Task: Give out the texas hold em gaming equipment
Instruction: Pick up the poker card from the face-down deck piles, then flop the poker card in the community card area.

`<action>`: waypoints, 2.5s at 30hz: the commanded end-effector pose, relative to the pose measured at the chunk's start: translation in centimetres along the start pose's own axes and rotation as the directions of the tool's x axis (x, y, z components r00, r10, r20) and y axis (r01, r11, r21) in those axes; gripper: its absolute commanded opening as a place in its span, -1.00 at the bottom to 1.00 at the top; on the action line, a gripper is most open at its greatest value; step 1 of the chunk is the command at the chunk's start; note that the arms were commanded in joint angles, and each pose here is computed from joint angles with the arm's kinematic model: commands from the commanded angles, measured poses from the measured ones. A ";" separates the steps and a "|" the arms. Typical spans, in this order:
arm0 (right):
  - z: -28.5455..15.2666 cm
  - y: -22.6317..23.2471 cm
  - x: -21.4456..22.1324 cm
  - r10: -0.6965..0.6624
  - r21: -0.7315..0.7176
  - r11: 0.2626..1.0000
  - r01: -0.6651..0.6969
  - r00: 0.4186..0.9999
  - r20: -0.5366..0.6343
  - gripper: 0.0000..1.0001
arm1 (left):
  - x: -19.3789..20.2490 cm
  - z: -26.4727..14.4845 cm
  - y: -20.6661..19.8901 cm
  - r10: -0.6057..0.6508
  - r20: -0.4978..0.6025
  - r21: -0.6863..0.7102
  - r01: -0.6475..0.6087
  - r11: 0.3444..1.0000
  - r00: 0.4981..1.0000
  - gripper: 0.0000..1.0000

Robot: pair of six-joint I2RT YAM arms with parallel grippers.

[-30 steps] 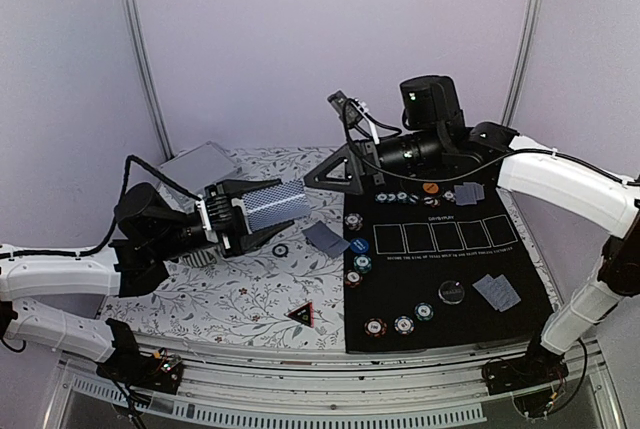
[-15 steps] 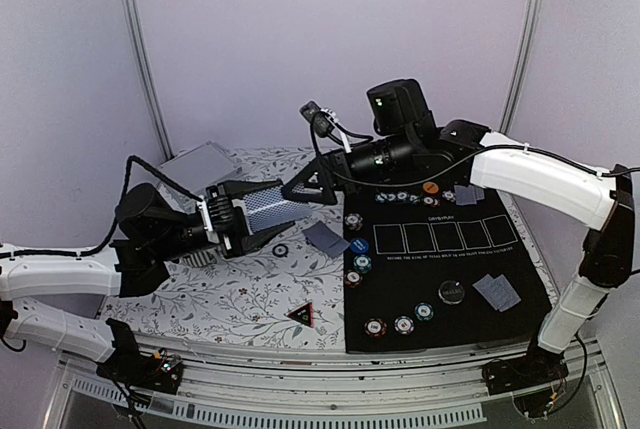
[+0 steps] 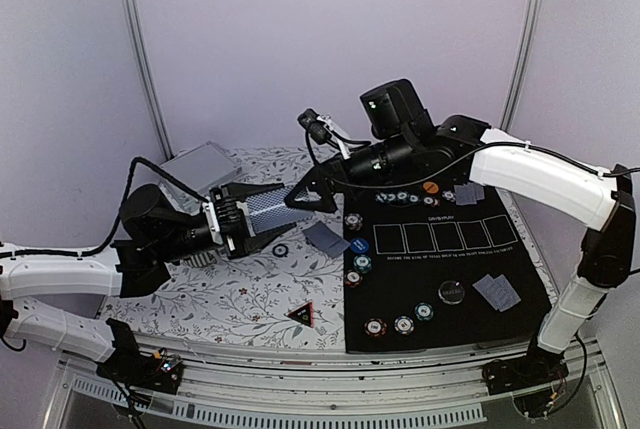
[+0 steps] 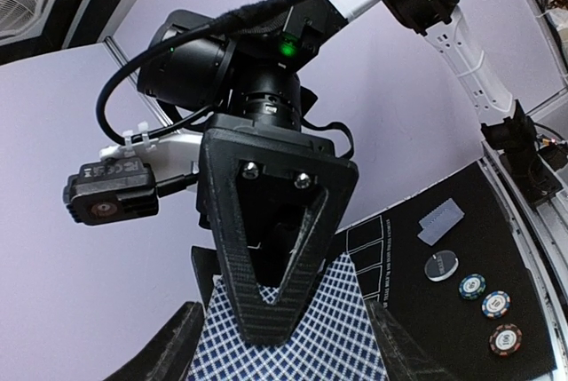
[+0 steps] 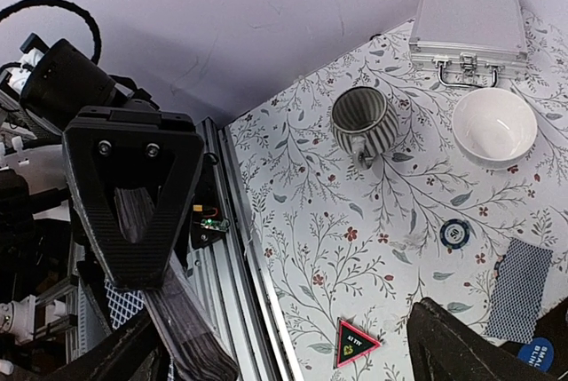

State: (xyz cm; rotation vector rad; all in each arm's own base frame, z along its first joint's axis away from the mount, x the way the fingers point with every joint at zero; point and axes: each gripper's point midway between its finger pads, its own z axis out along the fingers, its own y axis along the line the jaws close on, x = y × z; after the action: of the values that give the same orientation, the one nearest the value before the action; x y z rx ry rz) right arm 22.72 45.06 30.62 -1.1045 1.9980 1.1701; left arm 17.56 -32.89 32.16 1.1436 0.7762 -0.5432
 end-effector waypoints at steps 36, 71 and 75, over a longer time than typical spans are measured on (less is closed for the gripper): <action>-4.9 3.7 -1.2 -0.076 -0.067 0.995 0.075 0.997 -0.011 -0.91 | -0.9 0.1 -0.1 0.014 0.036 -0.007 -0.014 1.000 0.999 0.13; -16.4 -0.8 -7.7 -0.105 0.294 0.956 0.014 0.949 0.296 -0.98 | -1.0 0.1 0.1 0.013 0.036 -0.014 -0.012 1.000 0.999 0.13; -18.1 -6.6 -6.7 -0.210 0.606 0.792 0.070 0.964 0.162 -0.98 | -1.0 0.2 0.1 0.011 0.037 -0.013 -0.011 1.000 0.999 0.13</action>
State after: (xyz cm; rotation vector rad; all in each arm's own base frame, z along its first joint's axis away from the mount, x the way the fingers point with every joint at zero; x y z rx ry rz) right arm 26.33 34.21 41.97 -0.8421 1.8326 0.9167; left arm 17.48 -32.84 32.61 1.1308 0.7590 -0.5406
